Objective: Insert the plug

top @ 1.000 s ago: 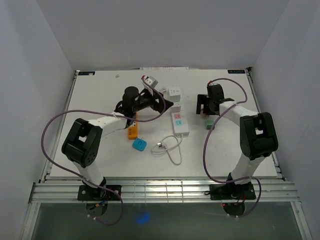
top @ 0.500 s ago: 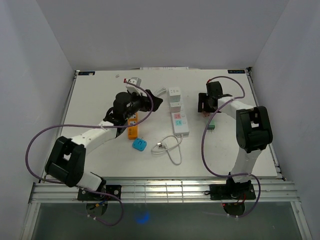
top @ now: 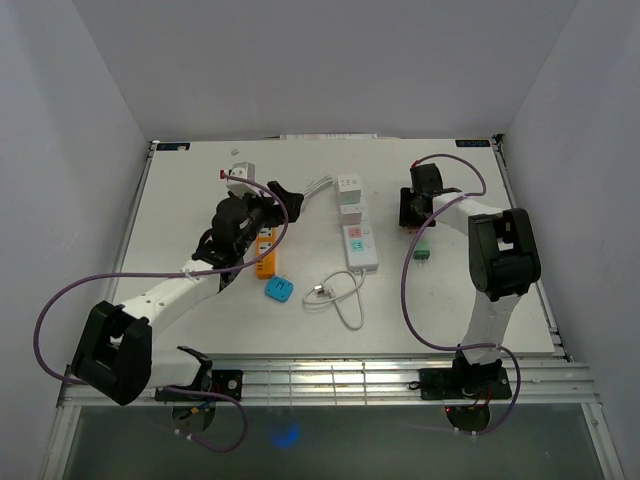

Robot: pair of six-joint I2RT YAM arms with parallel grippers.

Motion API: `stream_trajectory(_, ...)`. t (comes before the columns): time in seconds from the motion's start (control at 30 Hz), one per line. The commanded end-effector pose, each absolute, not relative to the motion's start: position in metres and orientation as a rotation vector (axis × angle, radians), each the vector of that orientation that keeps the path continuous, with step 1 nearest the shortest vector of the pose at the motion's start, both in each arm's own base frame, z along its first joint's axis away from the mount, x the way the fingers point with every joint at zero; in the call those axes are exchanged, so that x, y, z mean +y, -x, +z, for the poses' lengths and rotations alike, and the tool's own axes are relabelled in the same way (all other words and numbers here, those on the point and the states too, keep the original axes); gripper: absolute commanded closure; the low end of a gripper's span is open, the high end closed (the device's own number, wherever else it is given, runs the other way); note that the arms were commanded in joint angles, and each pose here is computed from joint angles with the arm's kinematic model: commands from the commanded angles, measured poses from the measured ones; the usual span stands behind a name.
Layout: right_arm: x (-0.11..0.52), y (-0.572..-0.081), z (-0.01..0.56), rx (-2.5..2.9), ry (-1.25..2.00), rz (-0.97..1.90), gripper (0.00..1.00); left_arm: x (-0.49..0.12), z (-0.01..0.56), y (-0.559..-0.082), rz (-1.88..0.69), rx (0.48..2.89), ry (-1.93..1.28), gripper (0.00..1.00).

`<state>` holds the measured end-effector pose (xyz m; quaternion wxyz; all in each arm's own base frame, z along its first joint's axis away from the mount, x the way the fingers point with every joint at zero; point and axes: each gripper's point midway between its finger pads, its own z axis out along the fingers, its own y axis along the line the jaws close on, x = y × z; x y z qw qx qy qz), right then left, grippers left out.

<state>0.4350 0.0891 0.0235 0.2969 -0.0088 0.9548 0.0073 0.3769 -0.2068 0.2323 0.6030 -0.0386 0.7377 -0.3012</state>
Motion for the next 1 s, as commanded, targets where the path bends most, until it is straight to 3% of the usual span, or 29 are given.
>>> stream_trajectory(0.0,0.095,-0.442,0.051,2.467,0.016,0.082,0.58,-0.198,0.244,-0.374,-0.7,1.667,0.146,0.02)
stream_trajectory(0.33,0.129,-0.435,0.12,2.343,-0.018,0.42,0.61,-0.21,0.271,-0.366,-0.813,1.548,0.089,0.02)
stream_trajectory(0.73,0.186,-0.394,0.226,1.998,-0.233,1.053,0.64,-0.306,0.269,-0.348,-0.886,1.441,-0.239,0.04)
stream_trajectory(0.97,0.19,-0.375,0.263,1.837,-0.366,1.213,0.65,-0.342,0.271,-0.333,-0.823,1.319,-0.319,0.04)
